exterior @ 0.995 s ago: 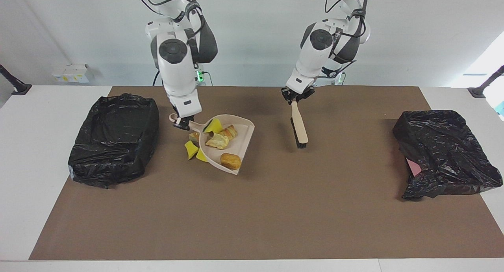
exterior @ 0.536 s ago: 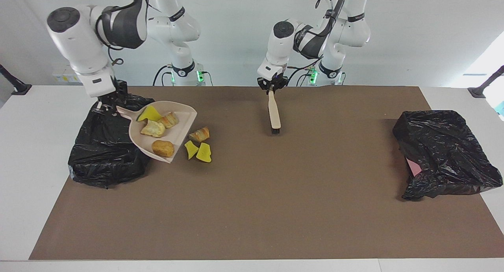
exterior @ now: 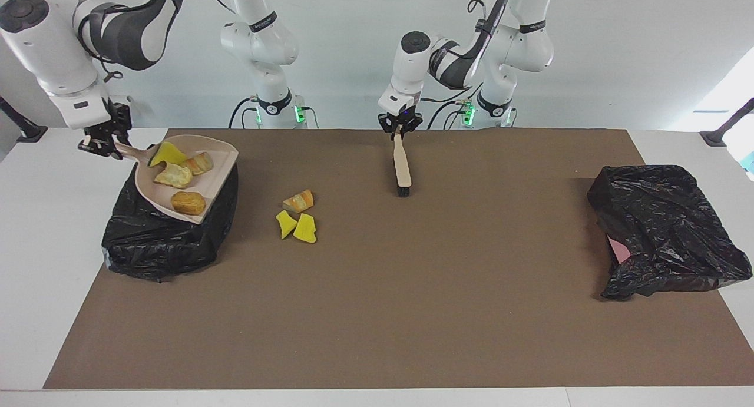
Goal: Sweep and dump trash in bin
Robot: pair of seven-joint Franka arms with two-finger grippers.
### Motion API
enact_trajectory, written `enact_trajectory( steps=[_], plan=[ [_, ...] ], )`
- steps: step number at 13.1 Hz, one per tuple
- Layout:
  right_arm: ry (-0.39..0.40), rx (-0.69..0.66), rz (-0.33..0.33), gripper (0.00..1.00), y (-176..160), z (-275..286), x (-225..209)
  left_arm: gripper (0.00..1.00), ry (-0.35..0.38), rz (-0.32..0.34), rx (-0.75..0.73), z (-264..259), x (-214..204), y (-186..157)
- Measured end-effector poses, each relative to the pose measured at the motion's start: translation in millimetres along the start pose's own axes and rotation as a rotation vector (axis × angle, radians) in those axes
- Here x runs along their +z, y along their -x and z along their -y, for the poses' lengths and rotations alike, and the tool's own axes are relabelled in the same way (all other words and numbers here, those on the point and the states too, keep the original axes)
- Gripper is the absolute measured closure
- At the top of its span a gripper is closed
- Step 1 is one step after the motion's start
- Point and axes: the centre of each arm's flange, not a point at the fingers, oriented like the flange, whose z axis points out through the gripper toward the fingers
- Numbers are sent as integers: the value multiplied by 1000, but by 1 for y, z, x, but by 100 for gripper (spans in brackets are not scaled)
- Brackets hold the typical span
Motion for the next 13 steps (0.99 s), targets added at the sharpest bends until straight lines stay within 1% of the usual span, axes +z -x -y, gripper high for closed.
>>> enact_trajectory(
  steps=[1, 2, 3, 4, 6, 8, 9, 10, 13],
  plan=[
    [7, -52, 52, 67, -11, -4, 0, 31, 10, -10, -30, 5, -6, -17],
    [12, -97, 96, 67, -23, -8, -4, 18, 16, -24, -45, 11, -14, -35],
    [21, -133, 136, 67, -36, -11, -11, 2, 20, -40, -56, 18, -25, -56],
    [30, -148, 169, 67, -45, -11, -16, 0, 30, -54, -65, 26, -36, -80],
    [44, -154, 241, 67, -54, -7, -27, 0, 45, -68, -65, 44, -60, -122],
    [43, -134, 319, 67, -59, -1, -34, 0, 53, -88, -36, 67, -96, -168],
    [40, -119, 368, 67, -64, 2, -41, 0, 53, -101, -23, 79, -117, -189],
    [31, -103, 410, 67, -73, 5, -49, 0, 55, -109, -25, 88, -137, -206],
    [19, -62, 506, 67, -110, 14, -84, 0, 72, -114, -46, 107, -183, -244]
  ],
)
